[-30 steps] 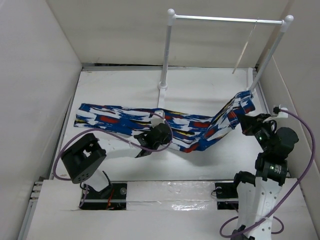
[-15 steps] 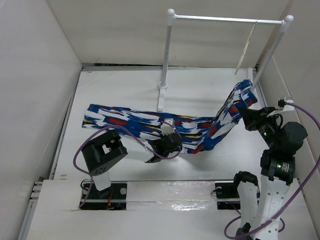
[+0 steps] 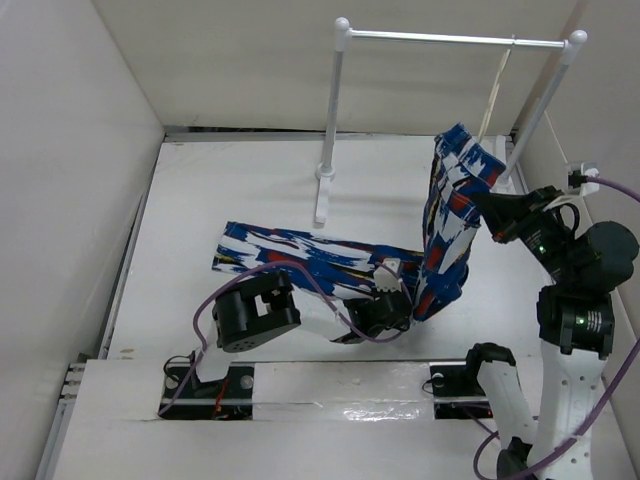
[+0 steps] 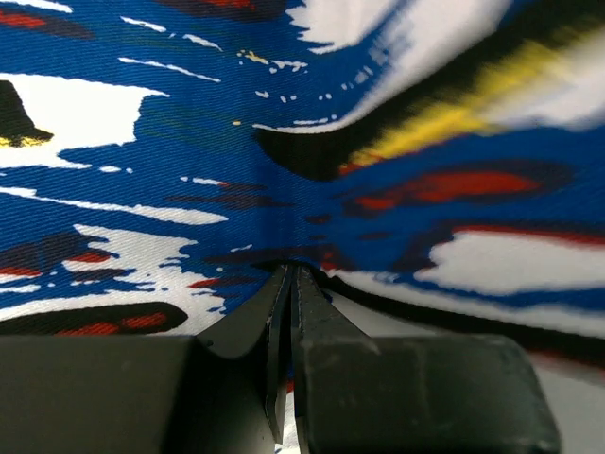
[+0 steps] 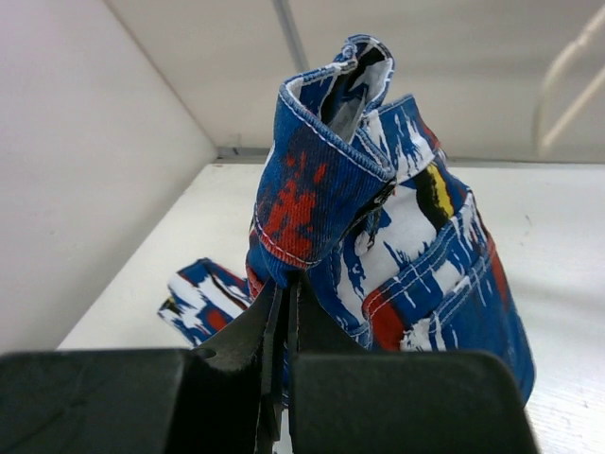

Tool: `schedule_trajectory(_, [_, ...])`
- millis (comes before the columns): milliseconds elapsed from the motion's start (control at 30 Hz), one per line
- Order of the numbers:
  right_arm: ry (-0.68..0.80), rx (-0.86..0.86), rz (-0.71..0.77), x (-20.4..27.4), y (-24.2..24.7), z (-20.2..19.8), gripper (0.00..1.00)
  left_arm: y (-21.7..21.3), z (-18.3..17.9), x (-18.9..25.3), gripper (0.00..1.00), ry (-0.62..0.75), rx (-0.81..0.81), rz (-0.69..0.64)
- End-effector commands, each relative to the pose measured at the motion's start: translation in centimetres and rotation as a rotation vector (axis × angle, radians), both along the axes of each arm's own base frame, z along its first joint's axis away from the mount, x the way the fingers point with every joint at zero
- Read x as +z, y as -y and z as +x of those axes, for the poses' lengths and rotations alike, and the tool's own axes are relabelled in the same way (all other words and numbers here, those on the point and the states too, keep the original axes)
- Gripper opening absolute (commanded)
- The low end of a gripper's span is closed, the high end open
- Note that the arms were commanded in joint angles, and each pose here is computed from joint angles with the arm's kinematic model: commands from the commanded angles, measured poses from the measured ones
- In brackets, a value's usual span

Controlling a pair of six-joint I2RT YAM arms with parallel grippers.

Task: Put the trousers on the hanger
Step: Fold the trousers at the center of the board.

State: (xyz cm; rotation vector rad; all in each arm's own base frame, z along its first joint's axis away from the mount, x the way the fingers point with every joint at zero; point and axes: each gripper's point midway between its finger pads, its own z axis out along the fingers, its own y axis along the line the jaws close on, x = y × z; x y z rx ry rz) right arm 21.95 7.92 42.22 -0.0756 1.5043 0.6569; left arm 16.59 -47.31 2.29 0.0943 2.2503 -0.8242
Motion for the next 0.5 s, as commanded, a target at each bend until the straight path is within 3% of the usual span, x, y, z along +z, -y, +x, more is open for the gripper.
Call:
schedule_trajectory(0, [0.183,0.064,0.014,6.1,-1.3,-0.8,0.00,-1.8,-2.6,-5.0,0.00,-0.095,-0.058,0.143])
schedule_trajectory(67, [0.159,0.059,0.019,5.7,-1.2,0.4,0.00,-2.5,-2.5,-4.9,0.00,-0.095,-0.039,0.148])
schedule_trajectory(300, [0.108,0.059,0.022,2.9,-1.1,2.3,0.00,-4.1,-1.4,2.5,0.00,0.015,0.018,0.058])
schedule_trajectory(467, [0.105,0.095,0.035,3.3,-2.2,2.6,0.00,-3.1,-2.0,3.4,0.00,0.030,-0.005,0.053])
